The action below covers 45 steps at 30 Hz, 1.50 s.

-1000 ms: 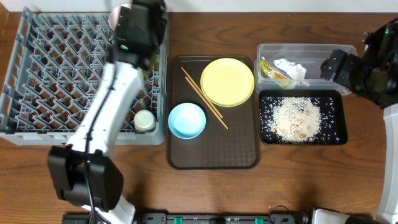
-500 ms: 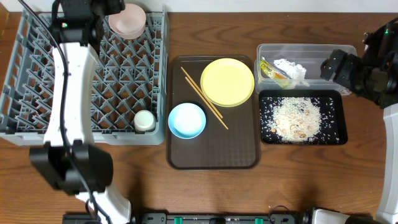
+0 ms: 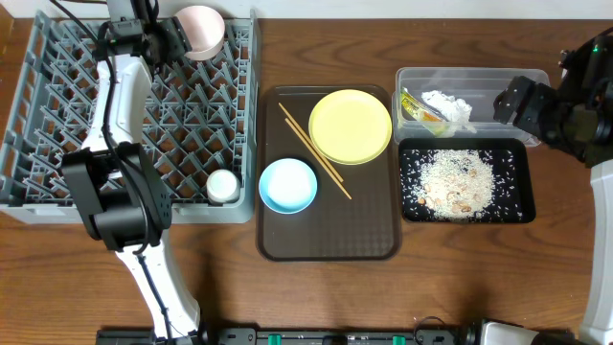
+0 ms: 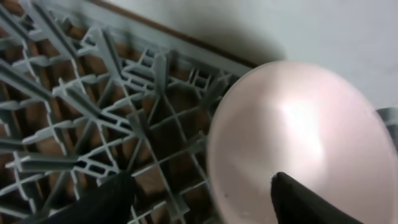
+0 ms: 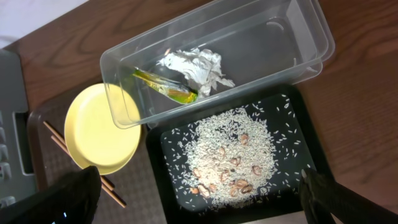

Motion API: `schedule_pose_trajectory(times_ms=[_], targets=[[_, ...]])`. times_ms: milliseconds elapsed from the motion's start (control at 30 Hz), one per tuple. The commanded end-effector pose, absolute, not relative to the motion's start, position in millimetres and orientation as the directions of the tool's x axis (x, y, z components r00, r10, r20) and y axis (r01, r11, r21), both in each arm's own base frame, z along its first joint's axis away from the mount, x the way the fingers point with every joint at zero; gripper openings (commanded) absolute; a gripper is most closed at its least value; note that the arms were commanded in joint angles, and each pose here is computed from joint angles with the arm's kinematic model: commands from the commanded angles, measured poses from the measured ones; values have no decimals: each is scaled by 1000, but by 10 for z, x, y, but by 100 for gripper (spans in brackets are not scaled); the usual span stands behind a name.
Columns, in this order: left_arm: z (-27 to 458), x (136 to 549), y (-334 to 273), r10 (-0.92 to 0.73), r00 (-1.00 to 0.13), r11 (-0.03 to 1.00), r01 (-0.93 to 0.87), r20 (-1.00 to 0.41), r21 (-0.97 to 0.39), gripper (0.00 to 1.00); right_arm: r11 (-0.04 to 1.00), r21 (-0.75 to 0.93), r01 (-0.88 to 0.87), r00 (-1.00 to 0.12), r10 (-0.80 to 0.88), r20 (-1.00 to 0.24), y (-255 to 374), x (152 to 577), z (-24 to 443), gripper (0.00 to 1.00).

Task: Sort waste into correct bins and load items into the dishwasher
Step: 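Open the left gripper to release the pink bowl and raise it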

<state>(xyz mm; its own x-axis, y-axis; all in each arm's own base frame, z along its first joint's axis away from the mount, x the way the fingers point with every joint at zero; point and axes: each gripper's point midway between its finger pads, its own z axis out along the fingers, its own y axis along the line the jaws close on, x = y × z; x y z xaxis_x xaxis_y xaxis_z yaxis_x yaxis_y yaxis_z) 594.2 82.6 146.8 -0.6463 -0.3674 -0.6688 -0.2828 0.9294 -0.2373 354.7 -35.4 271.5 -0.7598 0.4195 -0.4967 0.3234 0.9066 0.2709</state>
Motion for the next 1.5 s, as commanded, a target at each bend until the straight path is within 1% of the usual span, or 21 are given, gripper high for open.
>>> schedule_pose_trajectory(times_ms=[0, 33, 100, 233, 433, 500, 600, 767, 1133, 1200, 1300, 1467], targets=[[1613, 5946, 785, -371, -630, 929, -270, -682, -255, 60, 908, 263, 325, -763, 416, -495, -377, 3548, 2696, 99], [1599, 5940, 780, -370, -633, 929, -270, -680, -255, 56, 908, 263, 325, -763, 416, -495, -377, 3548, 2696, 99], [1569, 5930, 774, -371, -637, 929, -271, -676, -253, 51, 908, 263, 325, -763, 416, -495, -377, 3548, 2696, 99], [1521, 5935, 774, -371, -642, 928, -273, -671, -253, 50, 908, 263, 325, -763, 416, -495, -377, 3548, 2696, 99], [1282, 5951, 746, -372, -670, 928, -278, -642, -248, 48, 908, 263, 325, -763, 416, -495, -377, 3548, 2696, 99], [1209, 5954, 733, -372, -679, 928, -279, -633, -246, 45, 908, 263, 325, -763, 416, -495, -377, 3548, 2696, 99], [1200, 5954, 731, -372, -680, 928, -279, -632, -246, 35, 908, 263, 325, -763, 416, -495, -377, 3548, 2696, 99], [1214, 5966, 732, -371, -675, 928, -277, -637, -247, 25, 908, 263, 325, -763, 416, -495, -377, 3548, 2696, 99], [1105, 5946, 672, -367, -693, 930, -274, -620, -244, 21, 908, 263, 325, -763, 416, -495, -377, 3548, 2696, 99], [1096, 5940, 672, -367, -695, 930, -275, -618, -243, 19, 908, 263, 325, -763, 416, -495, -376, 3548, 2696, 99], [1096, 5940, 672, -367, -695, 930, -275, -618, -243, 7, 908, 263, 325, -763, 416, -495, -377, 3548, 2696, 99], [1099, 5939, 672, -367, -695, 930, -275, -618, -243, 8, 908, 263, 325, -763, 416, -495, -377, 3548, 2696, 99]])
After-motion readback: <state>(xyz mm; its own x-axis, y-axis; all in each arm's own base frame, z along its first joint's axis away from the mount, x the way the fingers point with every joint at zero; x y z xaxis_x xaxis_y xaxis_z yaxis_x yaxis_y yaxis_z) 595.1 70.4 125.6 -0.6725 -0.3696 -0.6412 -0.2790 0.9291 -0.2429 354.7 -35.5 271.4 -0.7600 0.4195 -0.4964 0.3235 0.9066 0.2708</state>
